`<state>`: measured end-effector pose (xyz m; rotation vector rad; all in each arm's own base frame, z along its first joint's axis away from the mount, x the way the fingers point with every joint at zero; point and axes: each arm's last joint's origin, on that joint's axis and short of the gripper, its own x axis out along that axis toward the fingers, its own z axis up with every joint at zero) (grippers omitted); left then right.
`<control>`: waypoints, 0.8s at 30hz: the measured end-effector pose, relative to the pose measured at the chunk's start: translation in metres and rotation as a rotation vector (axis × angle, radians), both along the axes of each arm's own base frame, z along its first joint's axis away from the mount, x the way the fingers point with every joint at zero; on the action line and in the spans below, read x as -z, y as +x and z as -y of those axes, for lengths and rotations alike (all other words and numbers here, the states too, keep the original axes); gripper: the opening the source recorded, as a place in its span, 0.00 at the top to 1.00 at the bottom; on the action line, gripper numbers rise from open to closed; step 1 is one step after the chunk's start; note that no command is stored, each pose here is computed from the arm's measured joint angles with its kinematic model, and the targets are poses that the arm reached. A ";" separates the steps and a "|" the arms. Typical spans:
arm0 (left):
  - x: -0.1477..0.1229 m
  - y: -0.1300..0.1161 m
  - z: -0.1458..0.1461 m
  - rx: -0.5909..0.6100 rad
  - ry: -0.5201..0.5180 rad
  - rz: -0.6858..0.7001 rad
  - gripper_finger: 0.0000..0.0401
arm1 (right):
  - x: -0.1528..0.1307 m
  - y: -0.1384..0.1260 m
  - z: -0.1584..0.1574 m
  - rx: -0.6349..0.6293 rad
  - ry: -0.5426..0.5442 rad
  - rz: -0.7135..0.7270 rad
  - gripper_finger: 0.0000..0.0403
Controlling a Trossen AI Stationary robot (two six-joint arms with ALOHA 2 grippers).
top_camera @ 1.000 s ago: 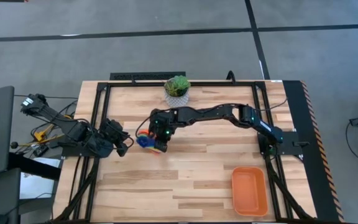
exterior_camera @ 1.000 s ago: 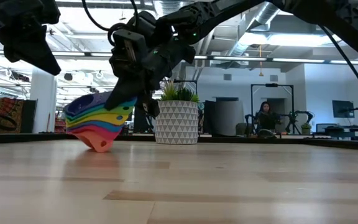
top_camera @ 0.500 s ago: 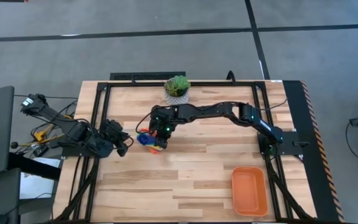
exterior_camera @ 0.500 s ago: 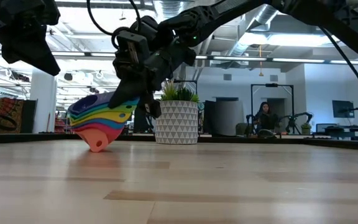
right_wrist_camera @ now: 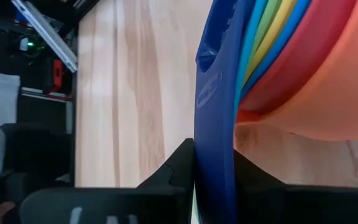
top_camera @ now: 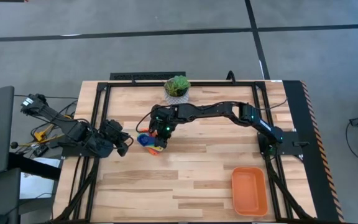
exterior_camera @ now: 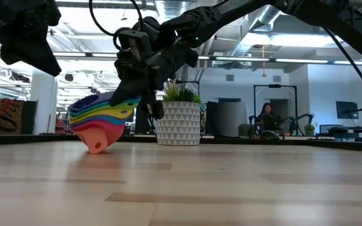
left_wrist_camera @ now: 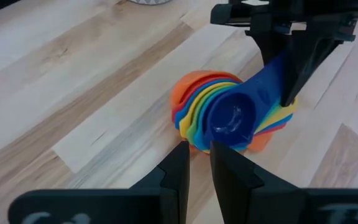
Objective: Nest measuring cups in basket
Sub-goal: Put the stacked measuring cups into the orange bin
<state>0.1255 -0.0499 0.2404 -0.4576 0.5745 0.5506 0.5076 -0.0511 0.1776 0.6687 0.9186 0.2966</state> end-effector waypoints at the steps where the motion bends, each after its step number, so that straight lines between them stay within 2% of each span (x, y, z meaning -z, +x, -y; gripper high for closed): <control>1: 0.000 0.000 0.000 -0.003 -0.004 0.002 0.87 | 0.000 0.000 0.001 -0.003 0.009 0.000 0.85; 7: 0.000 0.000 0.000 -0.021 -0.039 0.013 0.87 | -0.001 -0.003 0.022 -0.012 0.062 0.023 0.87; 13: 0.001 0.000 0.001 -0.015 -0.091 0.005 0.87 | 0.018 -0.011 0.041 -0.048 0.160 0.062 0.88; 19: 0.001 0.000 0.002 -0.030 -0.114 0.012 0.87 | 0.037 -0.020 0.047 -0.065 0.193 0.075 0.88; 24: 0.001 0.000 0.002 -0.032 -0.116 0.013 0.87 | 0.039 -0.021 0.047 -0.073 0.204 0.085 0.87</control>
